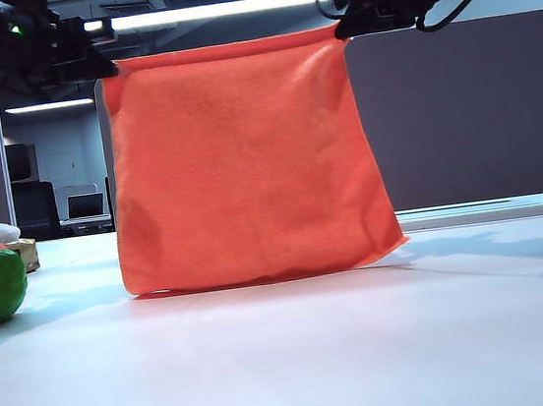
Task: Pick up the cloth from the table and use it to cover the mirror.
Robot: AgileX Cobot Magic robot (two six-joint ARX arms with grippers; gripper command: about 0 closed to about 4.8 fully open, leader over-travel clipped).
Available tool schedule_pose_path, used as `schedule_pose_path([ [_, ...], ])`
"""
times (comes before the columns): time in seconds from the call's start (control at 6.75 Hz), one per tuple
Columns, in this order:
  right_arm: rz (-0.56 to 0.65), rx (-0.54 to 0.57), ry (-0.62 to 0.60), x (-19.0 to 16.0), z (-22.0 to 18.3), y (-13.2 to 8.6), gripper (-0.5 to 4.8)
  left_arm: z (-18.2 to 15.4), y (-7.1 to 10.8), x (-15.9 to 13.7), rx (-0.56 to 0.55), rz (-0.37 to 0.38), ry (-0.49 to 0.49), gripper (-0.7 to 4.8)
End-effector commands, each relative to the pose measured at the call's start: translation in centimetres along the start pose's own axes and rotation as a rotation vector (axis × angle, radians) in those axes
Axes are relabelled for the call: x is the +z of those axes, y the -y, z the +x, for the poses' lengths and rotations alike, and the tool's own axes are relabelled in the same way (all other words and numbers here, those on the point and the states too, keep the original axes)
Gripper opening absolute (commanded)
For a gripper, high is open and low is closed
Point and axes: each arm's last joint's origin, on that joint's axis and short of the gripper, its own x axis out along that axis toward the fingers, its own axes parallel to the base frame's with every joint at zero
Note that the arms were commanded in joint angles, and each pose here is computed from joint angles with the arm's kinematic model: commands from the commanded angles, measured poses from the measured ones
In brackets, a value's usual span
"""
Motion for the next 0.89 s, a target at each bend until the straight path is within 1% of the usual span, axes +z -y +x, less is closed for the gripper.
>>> schedule_pose_path([
  [0.15, -0.006, -0.087, -0.004, -1.36, 1.34, 0.49, -0.08, 2.67, -0.57, 0.51, -0.025, -0.023, 0.026, -0.06],
  [0.44, -0.019, -0.124, 0.031, -0.97, 1.32, 0.66, -0.08, 2.68, -0.47, 0.04, -0.034, -0.036, -0.020, -0.06],
  [0.89, -0.011, -0.122, 0.006, -1.22, 1.33, 0.61, -0.06, 2.66, -0.43, -0.27, -0.037, -0.044, -0.052, -0.06],
])
